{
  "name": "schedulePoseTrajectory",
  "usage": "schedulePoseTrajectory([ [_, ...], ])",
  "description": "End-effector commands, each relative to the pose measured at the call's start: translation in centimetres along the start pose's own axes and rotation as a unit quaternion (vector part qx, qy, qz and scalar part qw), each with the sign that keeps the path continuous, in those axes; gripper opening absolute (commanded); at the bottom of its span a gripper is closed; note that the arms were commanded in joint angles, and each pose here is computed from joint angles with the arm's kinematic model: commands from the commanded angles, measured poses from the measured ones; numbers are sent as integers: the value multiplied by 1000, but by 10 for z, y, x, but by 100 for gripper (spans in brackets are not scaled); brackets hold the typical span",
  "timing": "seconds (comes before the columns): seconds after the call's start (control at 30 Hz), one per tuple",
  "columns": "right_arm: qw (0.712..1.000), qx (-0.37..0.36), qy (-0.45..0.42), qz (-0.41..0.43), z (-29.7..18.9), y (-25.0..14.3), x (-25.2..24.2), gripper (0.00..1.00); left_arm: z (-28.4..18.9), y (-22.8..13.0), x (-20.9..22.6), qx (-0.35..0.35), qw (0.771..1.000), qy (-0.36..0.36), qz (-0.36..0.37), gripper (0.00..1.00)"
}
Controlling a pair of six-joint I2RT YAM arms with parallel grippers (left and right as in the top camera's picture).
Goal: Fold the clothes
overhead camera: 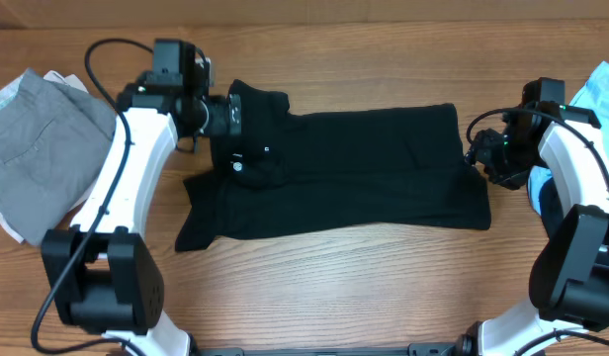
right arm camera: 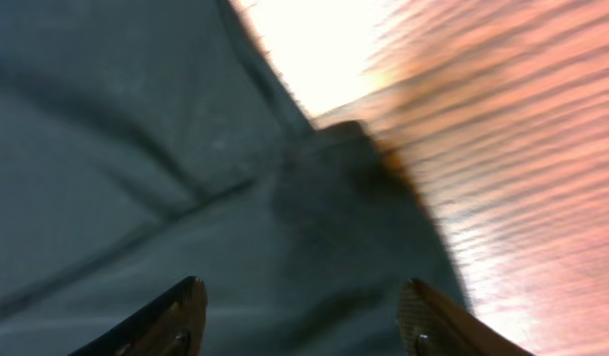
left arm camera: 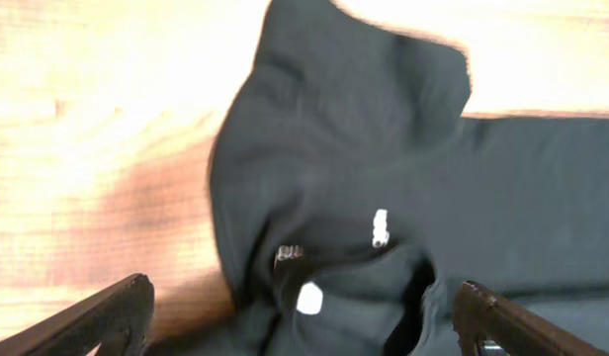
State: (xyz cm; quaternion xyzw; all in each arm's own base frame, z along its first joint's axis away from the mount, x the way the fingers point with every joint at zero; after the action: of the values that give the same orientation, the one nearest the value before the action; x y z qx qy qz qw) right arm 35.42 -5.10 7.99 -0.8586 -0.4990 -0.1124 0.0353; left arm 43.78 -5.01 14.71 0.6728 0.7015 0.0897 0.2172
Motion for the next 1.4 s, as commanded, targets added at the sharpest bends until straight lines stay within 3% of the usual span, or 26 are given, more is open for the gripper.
schedulePoseTrajectory([
  [0.0, 998, -12, 48, -25, -12, 5, 16, 68, 36, 23, 2, 11, 999, -51, 14, 97],
  [0.1, 999, -12, 47, -25, -12, 5, 16, 68, 76, 34, 6, 18, 997, -63, 26, 96],
  [0.17, 999, -9, 46, -24, -12, 3, 15, 68, 109, 42, 2, 6, 995, -97, 27, 89],
  [0.4, 998, -15, 48, -26, -12, 6, 16, 68, 150, 49, -4, -16, 993, -117, 15, 75],
  [0.57, 997, -43, 55, -33, -13, 19, 20, 67, 157, 46, -6, -11, 993, -118, 11, 16],
  [0.6, 996, -51, 58, -35, -14, 23, 22, 67, 155, 46, -7, -12, 993, -120, 9, 7],
  [0.63, 995, -65, 62, -39, -14, 29, 24, 69, 151, 50, -9, -15, 992, -126, 6, 4],
  [0.93, 986, -121, 75, -89, -9, 71, 37, 84, 103, 66, -18, -30, 989, -139, -29, 4],
  [1.13, 980, -131, 79, -126, 22, 111, 62, 93, 94, 51, -23, 4, 989, -143, -36, 4],
  [1.37, 970, -166, 87, -154, 57, 135, 88, 93, 94, 43, -24, 21, 989, -140, -39, 4],
])
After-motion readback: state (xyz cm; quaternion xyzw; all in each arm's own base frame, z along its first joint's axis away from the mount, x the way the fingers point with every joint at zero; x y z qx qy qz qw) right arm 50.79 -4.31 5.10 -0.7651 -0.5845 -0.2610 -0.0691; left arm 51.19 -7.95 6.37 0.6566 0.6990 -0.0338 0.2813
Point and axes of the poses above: each gripper's point midway between its finger pads, its own z axis out along the fingers, its own x axis along the line the jaws close on, y = z × x, the point moved 1 cm from there along -z, back along the fingers, and after that the axes turned 2 degrees about z, right-handed, at the moved point
